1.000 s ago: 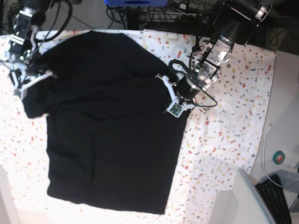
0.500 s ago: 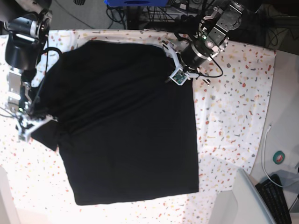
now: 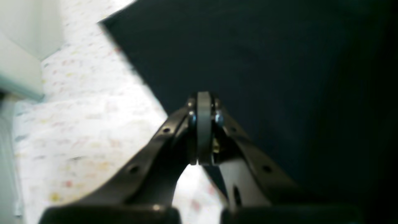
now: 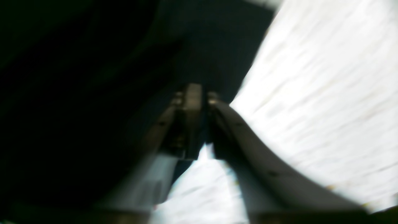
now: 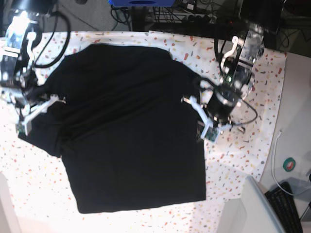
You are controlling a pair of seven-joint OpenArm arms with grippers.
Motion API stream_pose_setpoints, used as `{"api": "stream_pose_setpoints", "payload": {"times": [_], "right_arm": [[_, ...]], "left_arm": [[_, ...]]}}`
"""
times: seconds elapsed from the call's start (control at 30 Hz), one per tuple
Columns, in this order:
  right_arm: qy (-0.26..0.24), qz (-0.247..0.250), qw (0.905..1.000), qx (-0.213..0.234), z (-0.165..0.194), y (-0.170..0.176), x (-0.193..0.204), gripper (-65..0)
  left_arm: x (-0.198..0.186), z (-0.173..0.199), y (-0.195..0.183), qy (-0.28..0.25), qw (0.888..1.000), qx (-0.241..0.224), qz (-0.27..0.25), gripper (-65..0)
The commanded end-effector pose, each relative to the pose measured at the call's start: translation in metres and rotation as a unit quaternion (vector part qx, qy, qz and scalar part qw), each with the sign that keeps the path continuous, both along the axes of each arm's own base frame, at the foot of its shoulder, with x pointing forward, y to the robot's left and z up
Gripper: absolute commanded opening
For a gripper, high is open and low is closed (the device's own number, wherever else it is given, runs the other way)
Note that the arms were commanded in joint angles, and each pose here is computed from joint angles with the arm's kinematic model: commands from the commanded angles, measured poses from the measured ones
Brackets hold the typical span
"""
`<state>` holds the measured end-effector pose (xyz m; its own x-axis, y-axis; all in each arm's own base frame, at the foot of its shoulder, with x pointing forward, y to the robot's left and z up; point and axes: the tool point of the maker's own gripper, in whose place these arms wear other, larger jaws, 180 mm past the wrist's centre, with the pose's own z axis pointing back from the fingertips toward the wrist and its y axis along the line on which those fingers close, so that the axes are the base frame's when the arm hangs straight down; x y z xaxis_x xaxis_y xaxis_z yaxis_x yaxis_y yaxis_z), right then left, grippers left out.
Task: Layout the t-shirt on the table in an organized manner, then fold the t-shirt properly
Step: 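Grasp the shirt side with the left gripper and drag it toward the right gripper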
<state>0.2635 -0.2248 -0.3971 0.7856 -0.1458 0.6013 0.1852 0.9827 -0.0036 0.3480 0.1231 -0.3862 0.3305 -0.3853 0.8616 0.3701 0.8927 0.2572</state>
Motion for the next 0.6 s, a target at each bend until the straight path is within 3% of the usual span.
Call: {"api": "stream_pose_setpoints", "payload": {"times": [0.0,0.03,0.1,0.2,0.4,0.57], "right_arm": [[-0.029,-0.016,0.9994,-0.006,0.013,-0.01,0.002,-35.0],[-0.023,-0.024,0.9994,0.011,0.006,-0.004,-0.008,-27.3],[-0.006,-0.028,0.9991,0.03,-0.006,0.004,-0.023,-20.3],[0.029,-0.037,0.9975,0.053,-0.031,0.013,-0.04,-22.2],[0.045,-0.047,0.9956,0.067,-0.065,0.016,-0.046,-26.6],[0.07,-0.051,0.9933,0.077,-0.082,0.019,-0.058,-26.6]], "left_arm": [[0.011,0.008,-0.005,-0.015,1.0,-0.007,-0.006,-65.0],[0.017,0.006,-0.005,-0.014,1.0,-0.008,-0.004,-65.0],[0.023,0.002,-0.011,-0.01,1.0,-0.017,0.001,-65.0],[0.025,-0.017,-0.017,0.013,1.0,-0.022,0.01,-65.0],[0.028,-0.058,-0.018,0.068,0.997,-0.024,0.029,-65.0],[0.015,-0.082,-0.024,0.082,0.997,0.003,-0.011,-65.0]]}}
